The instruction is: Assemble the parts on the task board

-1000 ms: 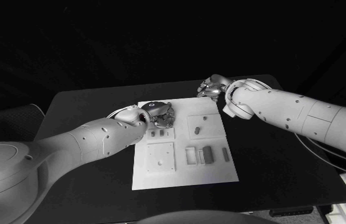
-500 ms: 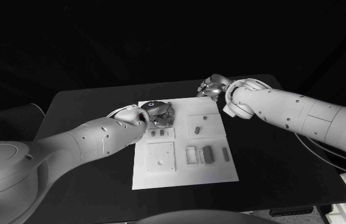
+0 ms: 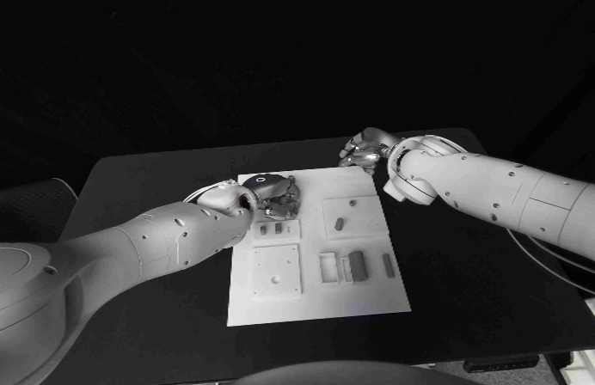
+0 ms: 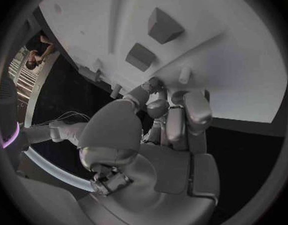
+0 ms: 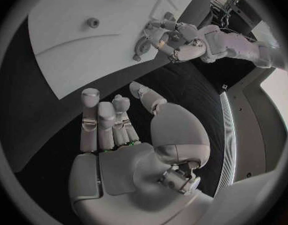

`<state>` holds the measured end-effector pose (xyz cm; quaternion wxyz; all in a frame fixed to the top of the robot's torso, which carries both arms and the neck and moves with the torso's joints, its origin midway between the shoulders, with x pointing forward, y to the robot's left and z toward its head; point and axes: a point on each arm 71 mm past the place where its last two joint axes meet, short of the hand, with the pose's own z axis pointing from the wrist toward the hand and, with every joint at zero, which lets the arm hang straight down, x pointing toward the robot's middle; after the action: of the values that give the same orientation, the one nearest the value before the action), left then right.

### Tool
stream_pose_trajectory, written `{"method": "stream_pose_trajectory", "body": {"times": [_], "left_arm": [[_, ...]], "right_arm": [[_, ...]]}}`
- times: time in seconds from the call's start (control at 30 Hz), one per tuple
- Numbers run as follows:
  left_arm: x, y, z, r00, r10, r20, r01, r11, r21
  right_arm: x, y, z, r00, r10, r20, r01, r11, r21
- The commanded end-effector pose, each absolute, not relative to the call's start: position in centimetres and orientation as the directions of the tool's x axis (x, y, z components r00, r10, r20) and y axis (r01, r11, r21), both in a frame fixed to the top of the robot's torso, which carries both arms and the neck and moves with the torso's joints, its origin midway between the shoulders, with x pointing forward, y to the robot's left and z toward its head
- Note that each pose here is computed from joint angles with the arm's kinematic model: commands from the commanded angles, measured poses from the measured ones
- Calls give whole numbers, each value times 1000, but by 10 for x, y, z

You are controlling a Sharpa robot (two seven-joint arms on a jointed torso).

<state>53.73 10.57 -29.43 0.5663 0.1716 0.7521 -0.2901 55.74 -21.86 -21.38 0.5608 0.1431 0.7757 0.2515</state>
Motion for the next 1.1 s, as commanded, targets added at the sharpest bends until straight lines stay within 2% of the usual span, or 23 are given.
{"method": "stream_pose_trajectory", "body": {"times": [0.03,0.4,0.73,1.1], "left_arm": [[536,104,-296,-304,-64,-950,594,768,-242],[533,100,-297,-295,-70,-953,604,759,-243],[534,103,-297,-289,-84,-954,596,763,-248],[533,111,-297,-320,-128,-939,562,772,-297]], "right_arm": [[557,-217,-213,-331,502,-799,-69,832,551],[558,-217,-213,-330,502,-800,-69,832,551],[557,-217,-213,-331,502,-799,-69,832,551],[557,-218,-213,-330,502,-800,-69,832,551]]}}
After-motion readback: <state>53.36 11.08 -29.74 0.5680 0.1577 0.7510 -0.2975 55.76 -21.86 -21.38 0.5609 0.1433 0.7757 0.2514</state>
